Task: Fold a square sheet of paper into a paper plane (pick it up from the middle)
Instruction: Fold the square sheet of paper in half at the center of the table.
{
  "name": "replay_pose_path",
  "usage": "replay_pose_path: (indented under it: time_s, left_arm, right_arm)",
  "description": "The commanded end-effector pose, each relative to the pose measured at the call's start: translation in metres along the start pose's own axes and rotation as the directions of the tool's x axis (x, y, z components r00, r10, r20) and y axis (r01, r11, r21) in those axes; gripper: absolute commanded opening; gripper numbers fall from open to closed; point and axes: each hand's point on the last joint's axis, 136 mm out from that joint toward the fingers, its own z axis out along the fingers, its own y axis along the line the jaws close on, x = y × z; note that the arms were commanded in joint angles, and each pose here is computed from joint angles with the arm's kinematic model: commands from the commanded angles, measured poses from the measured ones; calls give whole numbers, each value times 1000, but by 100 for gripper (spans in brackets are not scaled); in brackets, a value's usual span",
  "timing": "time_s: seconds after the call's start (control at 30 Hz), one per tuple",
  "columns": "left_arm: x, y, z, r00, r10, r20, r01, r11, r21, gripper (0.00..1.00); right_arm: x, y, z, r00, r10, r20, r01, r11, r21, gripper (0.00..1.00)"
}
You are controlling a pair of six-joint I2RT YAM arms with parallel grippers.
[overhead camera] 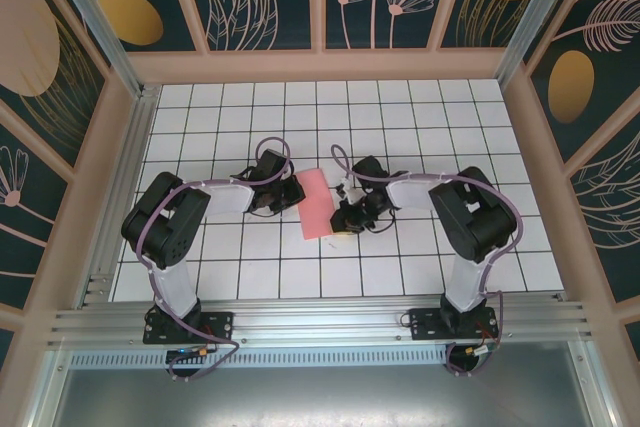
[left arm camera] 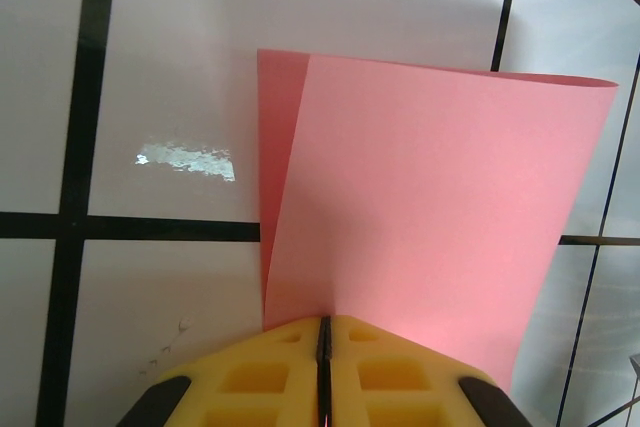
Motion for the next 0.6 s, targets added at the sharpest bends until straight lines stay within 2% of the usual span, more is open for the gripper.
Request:
replay_pose_path:
  time_s: [0.0,0.1,0.2,0.3,0.57]
  left_arm:
    - [29,69,14,997,-25,-72,7,971,-237,10]
    - [27,65,13,998,-13,-69,-3,975,-224,10]
    - [25,61,12,998,-8,-65,-7,977,-214,10]
    - [23,58,10,998,-4,-62,-9,979,-206,10]
    - [22,54,9,998,9,-61,-20,980,-196,10]
  right_arm:
    - [-8,9,-24,997,18,68,-19,1000,18,16]
    - [-45,42,-47,981,-41,189,45,999,-15,16]
    - [-74,47,-52,963,-51,265,51,999,10,16]
    - [-91,38,-43,960,-34,278,25,999,36,16]
    - [-119,31,-14,966,-20,256,19,1000,7,15]
